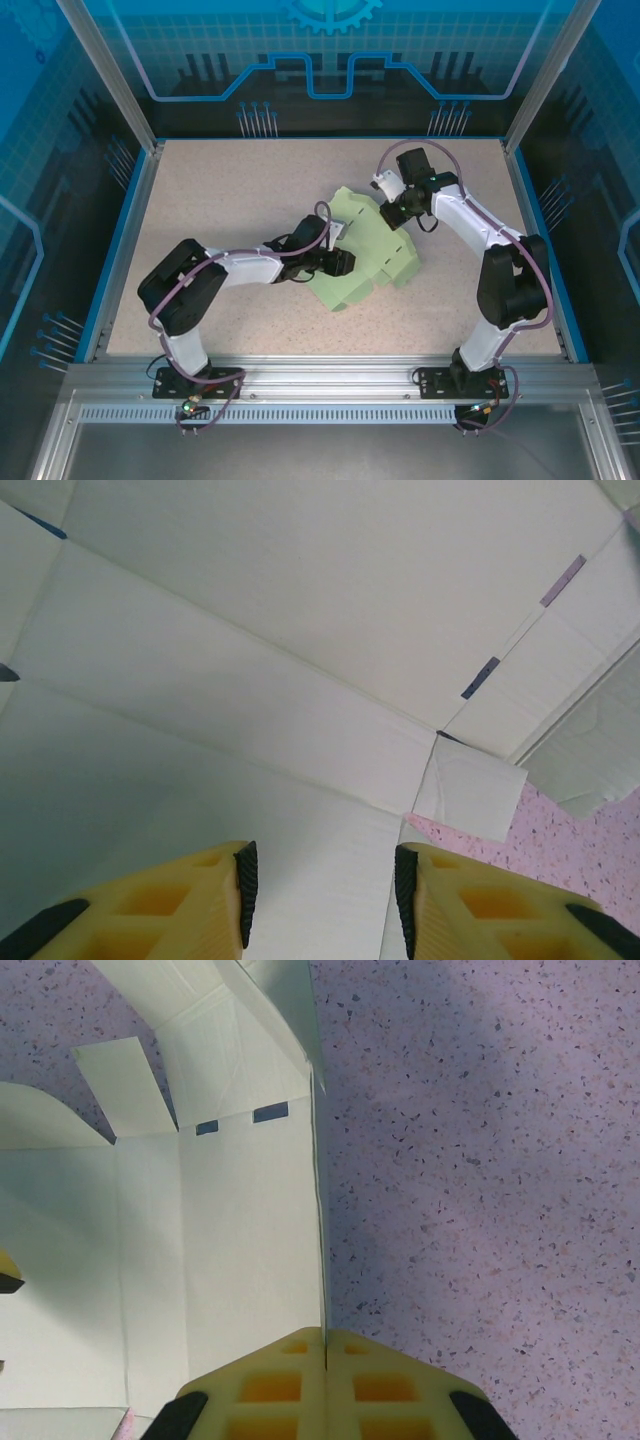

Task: Fold the paper box

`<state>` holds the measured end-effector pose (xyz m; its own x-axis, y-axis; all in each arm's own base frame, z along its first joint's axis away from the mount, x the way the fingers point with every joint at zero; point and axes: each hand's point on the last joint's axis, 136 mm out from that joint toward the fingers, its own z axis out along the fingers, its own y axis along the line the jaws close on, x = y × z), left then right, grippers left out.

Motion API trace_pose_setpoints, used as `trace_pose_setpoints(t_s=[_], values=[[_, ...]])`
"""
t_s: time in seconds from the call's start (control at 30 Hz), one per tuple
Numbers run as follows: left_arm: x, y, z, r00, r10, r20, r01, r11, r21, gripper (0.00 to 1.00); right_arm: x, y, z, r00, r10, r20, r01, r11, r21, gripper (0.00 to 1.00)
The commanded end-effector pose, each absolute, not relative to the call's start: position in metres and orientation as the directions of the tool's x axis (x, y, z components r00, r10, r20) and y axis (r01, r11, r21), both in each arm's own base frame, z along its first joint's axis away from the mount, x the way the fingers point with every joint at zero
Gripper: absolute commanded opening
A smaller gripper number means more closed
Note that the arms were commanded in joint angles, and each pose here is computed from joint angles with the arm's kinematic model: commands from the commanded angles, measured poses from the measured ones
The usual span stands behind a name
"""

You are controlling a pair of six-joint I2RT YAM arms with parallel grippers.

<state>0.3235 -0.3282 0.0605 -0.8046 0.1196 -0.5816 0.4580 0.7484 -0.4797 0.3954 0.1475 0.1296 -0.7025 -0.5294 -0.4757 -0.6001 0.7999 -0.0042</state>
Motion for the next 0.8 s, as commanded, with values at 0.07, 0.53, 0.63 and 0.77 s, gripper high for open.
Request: trace_pose_setpoints(t_s=[0.07, 0.53, 0.63, 0.77], values=[[0.335, -0.335, 0.056, -0.777, 0.126, -0.617, 0.482, 0.749, -0.454, 0.43, 0.395, 0.146, 0.138, -0.707, -0.509, -0.491, -0.590, 0.807, 0.011, 0.00], [0.350, -0.337, 0.032, -0.772, 0.138, -0.621, 0.472, 0.779, -0.414, 0.43, 0.396, 0.141, 0.140, -0.709, -0.494, -0.503, -0.583, 0.812, 0.023, 0.00], [0.349, -0.335, 0.024, -0.776, 0.147, -0.613, 0.469, 0.785, -0.405, 0.43, 0.395, 0.141, 0.139, -0.710, -0.495, -0.501, -0.583, 0.812, 0.023, 0.00], [0.348, -0.333, 0.016, -0.780, 0.156, -0.607, 0.466, 0.791, -0.396, 0.42, 0.396, 0.141, 0.138, -0.712, -0.494, -0.499, -0.582, 0.813, 0.026, 0.00]])
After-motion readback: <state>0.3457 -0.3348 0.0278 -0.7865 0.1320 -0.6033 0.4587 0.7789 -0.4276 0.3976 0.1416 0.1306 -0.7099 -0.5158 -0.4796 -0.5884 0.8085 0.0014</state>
